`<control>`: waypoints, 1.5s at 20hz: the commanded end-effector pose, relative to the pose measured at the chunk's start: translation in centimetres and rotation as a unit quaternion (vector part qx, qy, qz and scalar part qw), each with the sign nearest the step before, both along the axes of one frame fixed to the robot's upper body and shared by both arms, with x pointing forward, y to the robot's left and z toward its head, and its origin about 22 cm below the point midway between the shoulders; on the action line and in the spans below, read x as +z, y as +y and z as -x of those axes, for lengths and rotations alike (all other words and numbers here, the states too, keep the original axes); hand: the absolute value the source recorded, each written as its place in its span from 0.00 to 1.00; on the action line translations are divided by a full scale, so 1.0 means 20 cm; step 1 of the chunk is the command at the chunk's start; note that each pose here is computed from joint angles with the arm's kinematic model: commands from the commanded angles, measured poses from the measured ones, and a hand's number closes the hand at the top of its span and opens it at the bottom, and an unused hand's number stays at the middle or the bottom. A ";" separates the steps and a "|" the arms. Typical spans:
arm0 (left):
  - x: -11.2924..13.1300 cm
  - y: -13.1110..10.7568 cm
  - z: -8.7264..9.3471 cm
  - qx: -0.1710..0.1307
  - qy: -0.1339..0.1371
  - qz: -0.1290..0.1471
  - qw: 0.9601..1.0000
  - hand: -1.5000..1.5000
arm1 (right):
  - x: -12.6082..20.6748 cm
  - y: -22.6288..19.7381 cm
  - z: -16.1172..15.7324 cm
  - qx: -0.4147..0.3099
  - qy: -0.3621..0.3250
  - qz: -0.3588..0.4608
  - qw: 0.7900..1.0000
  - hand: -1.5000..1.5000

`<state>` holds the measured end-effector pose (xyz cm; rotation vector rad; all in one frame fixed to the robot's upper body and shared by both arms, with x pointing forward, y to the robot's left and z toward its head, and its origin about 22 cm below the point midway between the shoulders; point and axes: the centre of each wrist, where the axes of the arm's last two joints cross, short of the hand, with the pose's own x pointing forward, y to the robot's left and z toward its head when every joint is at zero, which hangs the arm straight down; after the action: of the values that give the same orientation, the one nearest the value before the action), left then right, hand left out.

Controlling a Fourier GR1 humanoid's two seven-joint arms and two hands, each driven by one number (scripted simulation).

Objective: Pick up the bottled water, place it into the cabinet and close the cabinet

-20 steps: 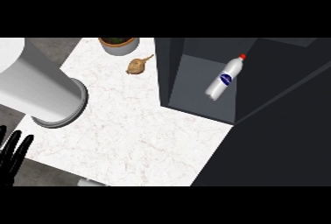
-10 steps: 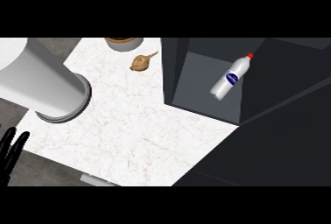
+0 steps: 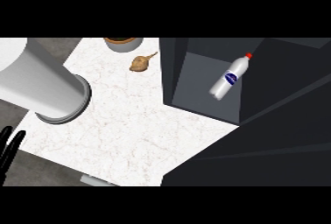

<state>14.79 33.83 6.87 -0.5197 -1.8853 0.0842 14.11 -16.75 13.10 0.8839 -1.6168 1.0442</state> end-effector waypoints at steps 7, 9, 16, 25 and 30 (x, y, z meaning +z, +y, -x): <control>-0.01 0.02 0.00 0.007 0.007 0.008 1.000 0.00 | 0.05 0.19 -0.32 -0.067 -0.008 0.096 0.993 1.00; -0.01 0.04 -0.01 0.007 0.011 0.003 1.000 0.00 | 0.07 0.26 -0.36 -0.064 -0.004 0.099 0.993 1.00; -0.03 0.08 0.00 0.024 0.011 0.006 1.000 0.00 | 0.11 0.49 -0.63 -0.098 0.036 0.132 0.986 1.00; -0.05 0.12 0.04 0.037 0.016 0.009 0.999 0.00 | 0.30 0.60 -1.00 -0.258 0.038 0.093 0.961 1.00; -0.06 0.13 0.05 0.036 0.012 0.020 0.999 0.00 | 0.37 0.65 -1.14 -0.326 0.043 0.057 0.943 1.00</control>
<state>13.84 36.24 5.70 -0.4718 -1.8735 0.1604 34.17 -4.38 18.77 0.3457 -1.5246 0.7354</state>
